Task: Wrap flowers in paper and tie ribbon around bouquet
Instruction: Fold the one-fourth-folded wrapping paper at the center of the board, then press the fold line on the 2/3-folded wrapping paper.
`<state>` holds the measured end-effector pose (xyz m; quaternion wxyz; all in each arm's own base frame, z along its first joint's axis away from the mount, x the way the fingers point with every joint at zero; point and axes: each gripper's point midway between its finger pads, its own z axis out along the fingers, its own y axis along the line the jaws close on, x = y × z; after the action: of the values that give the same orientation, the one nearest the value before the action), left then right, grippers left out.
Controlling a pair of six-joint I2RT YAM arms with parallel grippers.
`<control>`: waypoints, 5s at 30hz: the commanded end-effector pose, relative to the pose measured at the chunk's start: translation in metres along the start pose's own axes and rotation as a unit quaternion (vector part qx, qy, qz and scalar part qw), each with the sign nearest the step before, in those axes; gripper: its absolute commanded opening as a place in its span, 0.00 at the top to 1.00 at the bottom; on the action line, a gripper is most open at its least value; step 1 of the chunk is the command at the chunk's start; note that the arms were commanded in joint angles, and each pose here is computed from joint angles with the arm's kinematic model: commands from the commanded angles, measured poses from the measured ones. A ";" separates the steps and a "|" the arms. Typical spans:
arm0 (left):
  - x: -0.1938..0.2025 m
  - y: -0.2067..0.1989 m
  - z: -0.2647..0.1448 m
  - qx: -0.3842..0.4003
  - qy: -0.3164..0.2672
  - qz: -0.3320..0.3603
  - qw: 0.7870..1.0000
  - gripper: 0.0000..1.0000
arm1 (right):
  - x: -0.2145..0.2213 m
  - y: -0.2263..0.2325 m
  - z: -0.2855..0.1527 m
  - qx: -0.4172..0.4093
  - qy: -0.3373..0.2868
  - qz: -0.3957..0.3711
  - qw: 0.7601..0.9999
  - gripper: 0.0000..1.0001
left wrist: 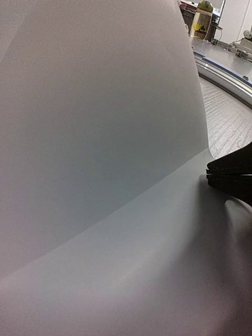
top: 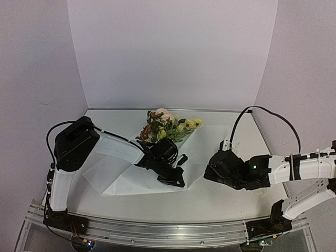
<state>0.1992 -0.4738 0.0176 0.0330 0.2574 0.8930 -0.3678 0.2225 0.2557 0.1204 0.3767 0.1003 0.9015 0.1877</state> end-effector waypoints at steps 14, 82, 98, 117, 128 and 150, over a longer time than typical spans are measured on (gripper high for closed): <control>0.016 0.028 -0.135 -0.002 -0.091 -0.072 0.993 0.91 | -0.006 0.023 0.003 0.009 0.001 -0.031 0.999 1.00; -0.073 0.052 -0.211 -0.015 -0.238 -0.071 0.968 0.43 | 0.083 0.179 0.105 -0.160 0.147 -0.072 0.973 1.00; -0.097 0.081 -0.182 -0.034 -0.219 -0.069 0.973 1.00 | 0.059 0.166 0.080 -0.171 0.152 -0.060 0.972 0.55; -0.101 0.110 -0.179 -0.056 -0.210 -0.092 0.972 1.00 | 0.101 0.112 0.096 -0.200 0.222 0.066 0.952 0.67; -0.099 0.128 -0.208 -0.134 -0.243 -0.124 0.953 0.71 | 0.115 0.092 0.109 -0.169 0.229 0.095 0.954 0.69; -0.033 0.058 -0.127 0.038 -0.187 -0.151 0.970 0.97 | 0.102 0.099 0.104 -0.177 0.229 0.123 0.949 0.70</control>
<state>0.2681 -0.3574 0.0742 0.1311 0.0574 0.9035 -0.4040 0.2238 0.4074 0.0173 0.1408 0.0855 0.9028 0.3972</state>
